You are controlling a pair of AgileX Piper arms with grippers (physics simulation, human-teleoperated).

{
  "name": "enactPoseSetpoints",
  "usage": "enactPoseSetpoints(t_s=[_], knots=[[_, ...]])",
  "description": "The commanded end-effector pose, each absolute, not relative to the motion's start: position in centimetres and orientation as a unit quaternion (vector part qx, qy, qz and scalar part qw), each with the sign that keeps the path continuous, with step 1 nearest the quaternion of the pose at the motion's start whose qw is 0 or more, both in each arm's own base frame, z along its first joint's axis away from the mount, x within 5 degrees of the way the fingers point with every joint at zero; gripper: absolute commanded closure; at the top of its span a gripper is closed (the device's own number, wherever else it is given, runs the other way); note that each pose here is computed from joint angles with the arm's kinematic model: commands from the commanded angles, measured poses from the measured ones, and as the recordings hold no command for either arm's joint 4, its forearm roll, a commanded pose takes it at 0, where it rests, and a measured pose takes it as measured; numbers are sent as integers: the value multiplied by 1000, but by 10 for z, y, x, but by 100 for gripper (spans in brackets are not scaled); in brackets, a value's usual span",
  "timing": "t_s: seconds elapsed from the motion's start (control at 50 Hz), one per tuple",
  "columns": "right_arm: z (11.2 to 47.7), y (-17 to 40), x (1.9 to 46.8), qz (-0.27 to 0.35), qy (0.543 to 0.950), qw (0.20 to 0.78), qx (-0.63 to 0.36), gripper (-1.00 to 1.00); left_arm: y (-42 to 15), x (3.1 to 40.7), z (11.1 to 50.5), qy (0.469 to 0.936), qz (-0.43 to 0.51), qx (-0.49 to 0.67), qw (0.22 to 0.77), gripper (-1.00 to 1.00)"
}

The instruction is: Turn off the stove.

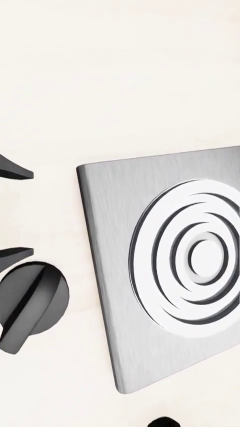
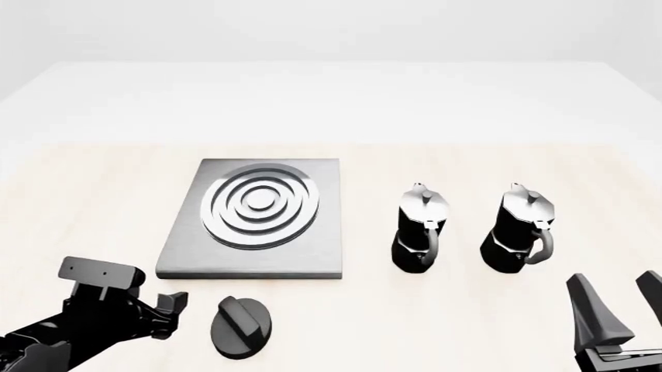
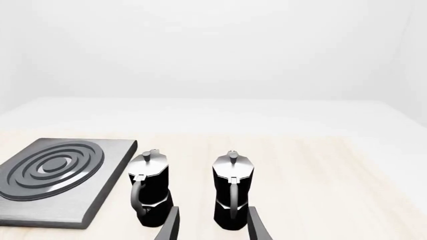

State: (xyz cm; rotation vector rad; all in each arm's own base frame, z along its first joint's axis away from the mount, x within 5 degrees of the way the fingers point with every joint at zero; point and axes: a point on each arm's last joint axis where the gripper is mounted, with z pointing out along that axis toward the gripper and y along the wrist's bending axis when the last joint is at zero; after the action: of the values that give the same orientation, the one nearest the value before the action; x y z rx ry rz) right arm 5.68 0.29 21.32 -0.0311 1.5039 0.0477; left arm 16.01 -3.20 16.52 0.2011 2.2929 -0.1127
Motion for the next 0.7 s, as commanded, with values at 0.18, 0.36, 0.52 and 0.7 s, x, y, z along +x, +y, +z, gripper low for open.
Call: enactPoseSetpoints(t_s=[0.18, 0.36, 0.52, 0.7], knots=[[214, 3, 57, 23, 682, 731, -14, -100, -42, 163, 154, 910, -67, 75, 402, -100], [214, 3, 57, 23, 682, 731, -15, -100, -50, 168, 152, 909, -78, 86, 401, -100], [214, 3, 56, 23, 682, 731, -14, -100, -55, 171, 149, 908, -85, 92, 400, -100], [214, 3, 57, 23, 682, 731, -14, -100, -62, 175, 148, 907, -94, 99, 399, -100]])
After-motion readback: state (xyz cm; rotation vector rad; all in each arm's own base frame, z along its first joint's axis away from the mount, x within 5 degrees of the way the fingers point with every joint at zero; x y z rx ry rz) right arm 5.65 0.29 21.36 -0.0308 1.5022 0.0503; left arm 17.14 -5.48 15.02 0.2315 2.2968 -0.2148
